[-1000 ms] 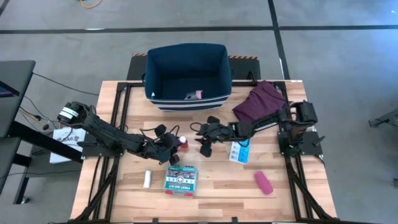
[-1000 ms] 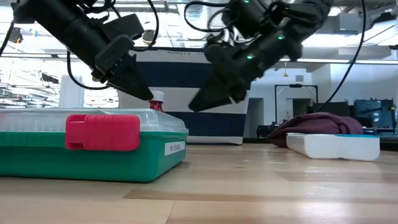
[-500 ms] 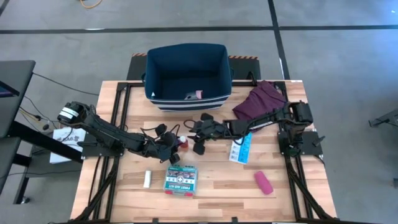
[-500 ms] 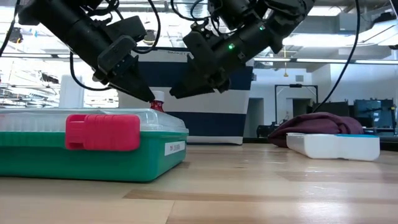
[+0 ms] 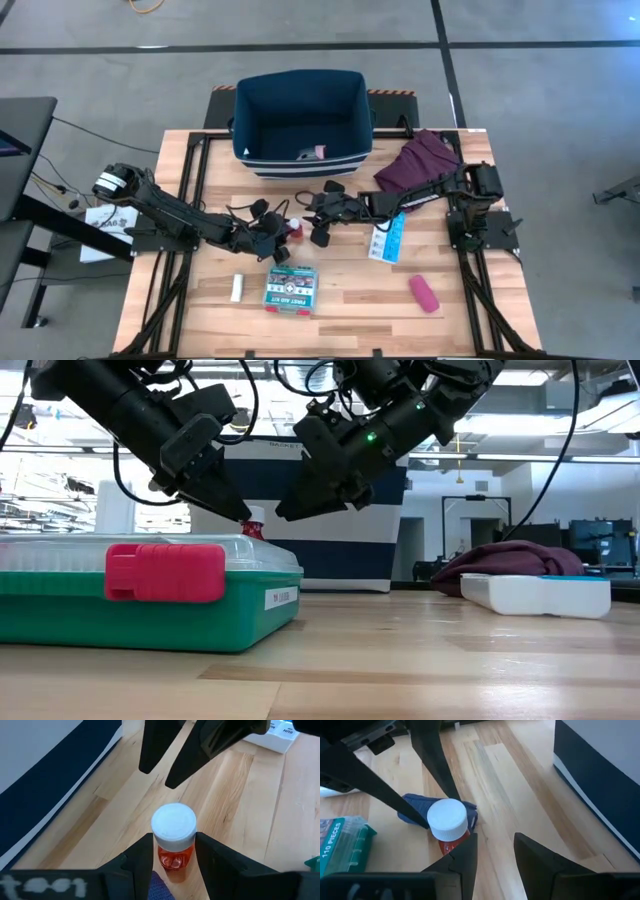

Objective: Pick & place medical supplies in basket/bin
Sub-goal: Put the orange bottle into the blue bin

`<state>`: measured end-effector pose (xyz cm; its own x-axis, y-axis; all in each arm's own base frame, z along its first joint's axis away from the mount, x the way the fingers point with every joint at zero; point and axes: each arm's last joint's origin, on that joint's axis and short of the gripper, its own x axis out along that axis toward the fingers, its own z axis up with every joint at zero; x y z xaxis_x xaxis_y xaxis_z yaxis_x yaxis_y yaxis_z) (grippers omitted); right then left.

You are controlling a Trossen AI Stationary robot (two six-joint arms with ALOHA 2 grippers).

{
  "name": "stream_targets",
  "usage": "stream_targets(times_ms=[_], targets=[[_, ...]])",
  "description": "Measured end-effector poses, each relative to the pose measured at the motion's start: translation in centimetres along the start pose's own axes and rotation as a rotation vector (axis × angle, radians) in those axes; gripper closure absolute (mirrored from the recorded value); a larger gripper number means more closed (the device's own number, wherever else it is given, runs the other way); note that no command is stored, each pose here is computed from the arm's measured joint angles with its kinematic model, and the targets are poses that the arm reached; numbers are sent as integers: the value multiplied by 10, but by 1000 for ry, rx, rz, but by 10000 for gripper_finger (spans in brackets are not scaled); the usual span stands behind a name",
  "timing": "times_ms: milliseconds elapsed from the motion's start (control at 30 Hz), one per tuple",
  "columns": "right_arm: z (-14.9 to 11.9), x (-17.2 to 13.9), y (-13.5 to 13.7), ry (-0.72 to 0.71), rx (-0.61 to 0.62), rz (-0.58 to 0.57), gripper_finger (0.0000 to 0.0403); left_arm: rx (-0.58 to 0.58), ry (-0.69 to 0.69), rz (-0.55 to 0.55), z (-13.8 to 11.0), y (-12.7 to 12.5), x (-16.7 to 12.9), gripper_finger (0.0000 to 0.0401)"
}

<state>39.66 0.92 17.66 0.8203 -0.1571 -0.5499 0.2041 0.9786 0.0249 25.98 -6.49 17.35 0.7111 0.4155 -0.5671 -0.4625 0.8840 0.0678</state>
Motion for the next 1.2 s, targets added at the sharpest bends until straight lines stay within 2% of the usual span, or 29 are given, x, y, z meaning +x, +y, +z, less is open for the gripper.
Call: stream_targets(times_ms=[900, 1200], targets=[[0, -1, 3, -15, 53, -10, 282, -24, 8, -3, 3, 5, 5, 264], [-2, -1, 5, 7, 44, -8, 282, -5, 40, -83, 3, 3, 5, 264]])
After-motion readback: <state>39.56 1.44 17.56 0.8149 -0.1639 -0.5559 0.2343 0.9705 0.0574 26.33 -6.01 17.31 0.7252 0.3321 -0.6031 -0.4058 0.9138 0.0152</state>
